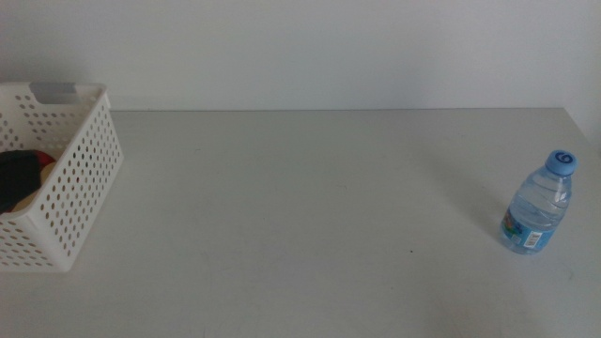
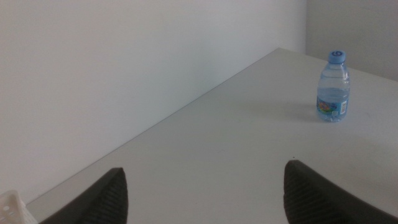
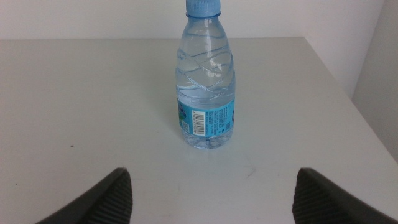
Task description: Use arms to grab the bottles and put them into the dustbin to the left of the table.
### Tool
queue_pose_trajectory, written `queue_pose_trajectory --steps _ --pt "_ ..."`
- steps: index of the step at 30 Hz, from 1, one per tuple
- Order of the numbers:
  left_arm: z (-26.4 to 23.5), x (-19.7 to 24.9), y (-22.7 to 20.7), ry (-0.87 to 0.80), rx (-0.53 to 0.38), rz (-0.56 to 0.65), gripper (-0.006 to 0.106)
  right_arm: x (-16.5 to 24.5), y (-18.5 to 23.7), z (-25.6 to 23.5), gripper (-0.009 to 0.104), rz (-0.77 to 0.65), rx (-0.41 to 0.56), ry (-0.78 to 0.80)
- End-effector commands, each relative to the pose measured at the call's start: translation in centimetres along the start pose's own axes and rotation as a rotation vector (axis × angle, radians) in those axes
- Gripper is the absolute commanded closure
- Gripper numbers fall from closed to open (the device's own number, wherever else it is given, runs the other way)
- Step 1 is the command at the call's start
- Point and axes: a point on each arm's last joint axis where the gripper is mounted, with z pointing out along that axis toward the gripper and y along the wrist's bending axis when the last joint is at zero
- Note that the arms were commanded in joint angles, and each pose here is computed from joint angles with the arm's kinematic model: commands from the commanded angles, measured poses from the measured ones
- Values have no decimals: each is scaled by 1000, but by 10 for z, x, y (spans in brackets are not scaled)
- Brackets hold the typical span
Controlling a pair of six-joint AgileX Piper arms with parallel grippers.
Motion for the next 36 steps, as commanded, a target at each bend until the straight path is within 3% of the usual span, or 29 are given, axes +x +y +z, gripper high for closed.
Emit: queue_pose_trajectory --steps 1,11,17,24,31,36 --pt "-2 -12 2 -86 -15 -18 18 -11 0 -3 29 -1 4 -107" --pt "-2 -12 2 -86 -15 -18 18 -70 3 -20 29 17 -13 -167" --pt "-2 -12 2 -86 -15 -18 18 -98 2 -11 29 -28 5 -117" --pt "-2 -12 2 -86 -15 -18 18 -100 0 7 29 -55 21 -76" --pt "-2 -12 2 -87 -15 -18 18 -78 -1 23 29 38 18 -31" --pt "-2 -12 2 -87 -15 -18 18 -74 -2 25 29 82 25 -88"
